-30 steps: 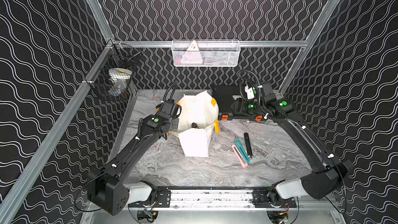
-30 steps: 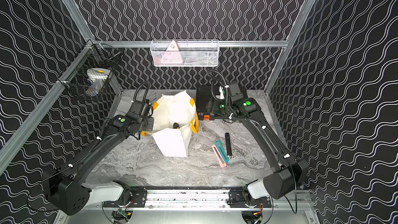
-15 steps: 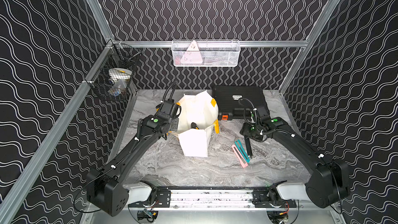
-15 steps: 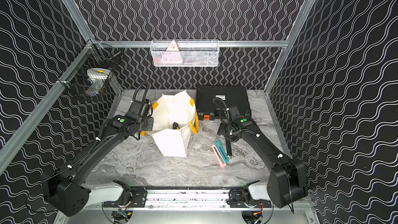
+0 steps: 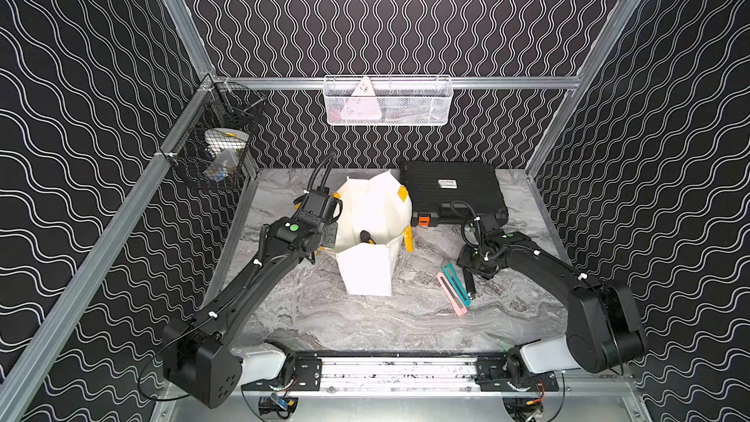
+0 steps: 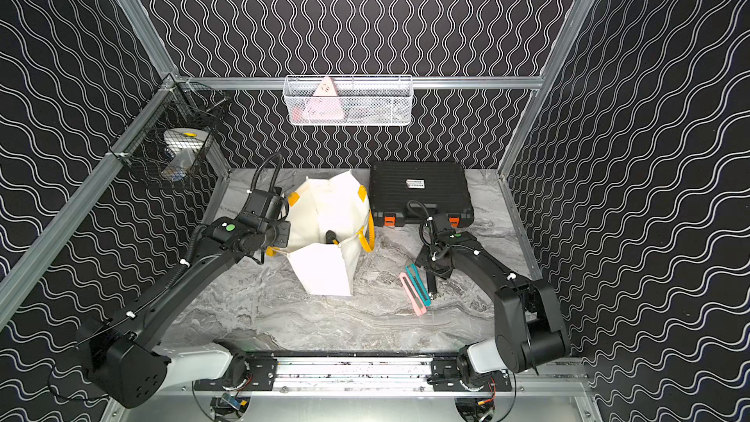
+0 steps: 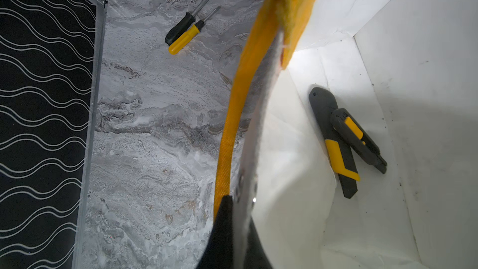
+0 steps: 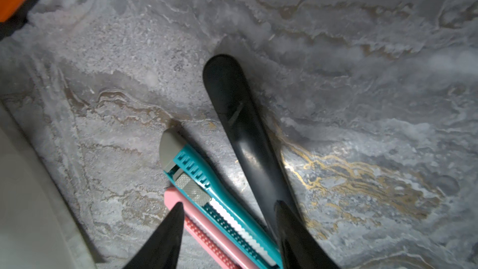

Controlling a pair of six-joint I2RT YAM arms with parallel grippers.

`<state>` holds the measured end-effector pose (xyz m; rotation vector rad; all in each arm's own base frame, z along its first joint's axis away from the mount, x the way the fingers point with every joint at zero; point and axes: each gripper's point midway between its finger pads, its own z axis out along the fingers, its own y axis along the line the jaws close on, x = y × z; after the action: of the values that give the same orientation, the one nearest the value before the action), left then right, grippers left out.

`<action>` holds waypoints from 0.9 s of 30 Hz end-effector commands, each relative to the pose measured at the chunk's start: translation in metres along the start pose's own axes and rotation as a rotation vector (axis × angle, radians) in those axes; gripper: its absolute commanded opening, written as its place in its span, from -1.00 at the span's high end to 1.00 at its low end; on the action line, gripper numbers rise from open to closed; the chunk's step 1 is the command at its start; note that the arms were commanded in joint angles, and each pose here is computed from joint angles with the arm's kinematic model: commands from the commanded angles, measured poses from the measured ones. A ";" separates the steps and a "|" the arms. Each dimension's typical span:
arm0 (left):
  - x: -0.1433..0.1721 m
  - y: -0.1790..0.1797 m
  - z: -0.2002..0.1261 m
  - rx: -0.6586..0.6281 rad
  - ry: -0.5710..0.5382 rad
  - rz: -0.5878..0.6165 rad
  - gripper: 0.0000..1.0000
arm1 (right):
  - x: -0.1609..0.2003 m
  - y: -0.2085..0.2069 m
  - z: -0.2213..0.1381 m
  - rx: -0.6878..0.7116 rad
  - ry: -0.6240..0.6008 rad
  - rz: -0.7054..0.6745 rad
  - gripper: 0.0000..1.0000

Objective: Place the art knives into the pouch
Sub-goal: Pick up the utility knife at the center of the board.

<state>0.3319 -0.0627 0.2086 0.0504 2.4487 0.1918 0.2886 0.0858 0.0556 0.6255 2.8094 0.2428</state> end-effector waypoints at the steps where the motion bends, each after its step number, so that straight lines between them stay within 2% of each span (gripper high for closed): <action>1: -0.004 0.000 0.000 0.000 -0.017 0.004 1.00 | -0.006 -0.005 0.006 0.010 -0.022 0.014 -0.16; 27: -0.002 -0.006 -0.002 0.010 -0.019 0.014 1.00 | 0.011 -0.027 0.055 0.089 0.085 0.087 -0.23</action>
<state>0.3306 -0.0670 0.2084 0.0670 2.4454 0.1897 0.2907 0.0734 0.0113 0.7384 2.8582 0.1893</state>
